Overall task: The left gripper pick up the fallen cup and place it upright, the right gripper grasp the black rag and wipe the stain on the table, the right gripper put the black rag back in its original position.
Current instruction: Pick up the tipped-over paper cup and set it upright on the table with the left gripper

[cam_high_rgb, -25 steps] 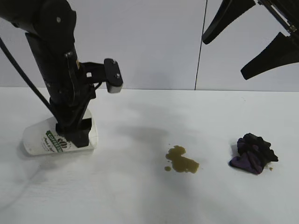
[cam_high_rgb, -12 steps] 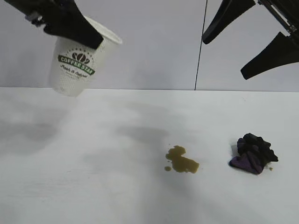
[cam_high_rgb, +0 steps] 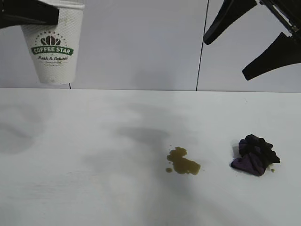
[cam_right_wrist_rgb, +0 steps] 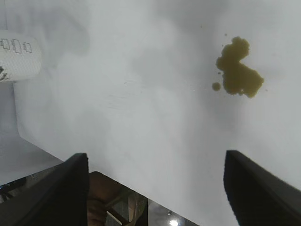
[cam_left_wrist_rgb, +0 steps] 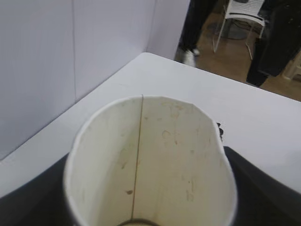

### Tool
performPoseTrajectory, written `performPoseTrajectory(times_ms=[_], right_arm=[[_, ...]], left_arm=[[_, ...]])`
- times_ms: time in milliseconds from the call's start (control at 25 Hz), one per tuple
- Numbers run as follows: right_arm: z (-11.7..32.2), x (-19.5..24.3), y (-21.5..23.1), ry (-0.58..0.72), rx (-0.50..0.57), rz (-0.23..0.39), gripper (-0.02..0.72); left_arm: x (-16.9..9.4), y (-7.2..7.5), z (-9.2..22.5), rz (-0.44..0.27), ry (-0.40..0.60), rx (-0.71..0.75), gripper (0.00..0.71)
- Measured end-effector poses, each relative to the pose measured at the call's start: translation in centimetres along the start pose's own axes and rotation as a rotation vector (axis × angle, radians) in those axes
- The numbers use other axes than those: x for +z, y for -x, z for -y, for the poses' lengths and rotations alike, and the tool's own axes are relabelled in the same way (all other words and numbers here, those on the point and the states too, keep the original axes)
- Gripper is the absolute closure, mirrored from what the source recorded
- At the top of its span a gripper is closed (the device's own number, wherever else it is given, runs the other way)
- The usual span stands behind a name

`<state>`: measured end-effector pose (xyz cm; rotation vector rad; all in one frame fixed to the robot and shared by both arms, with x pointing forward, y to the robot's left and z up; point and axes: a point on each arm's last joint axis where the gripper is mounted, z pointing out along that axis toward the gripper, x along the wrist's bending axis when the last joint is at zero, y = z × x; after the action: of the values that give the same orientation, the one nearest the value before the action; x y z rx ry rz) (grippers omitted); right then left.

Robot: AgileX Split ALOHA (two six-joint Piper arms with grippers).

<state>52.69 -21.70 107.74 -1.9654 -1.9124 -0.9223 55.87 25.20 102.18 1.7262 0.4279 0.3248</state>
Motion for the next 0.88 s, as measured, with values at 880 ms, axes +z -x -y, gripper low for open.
performPoseTrajectory(times_ms=[880], right_arm=[[0.0, 0.0, 0.0, 0.004, 0.0, 0.0, 0.156]], left_arm=[[2.1, -0.9, 13.0, 0.002, -0.195, 0.14, 0.18]])
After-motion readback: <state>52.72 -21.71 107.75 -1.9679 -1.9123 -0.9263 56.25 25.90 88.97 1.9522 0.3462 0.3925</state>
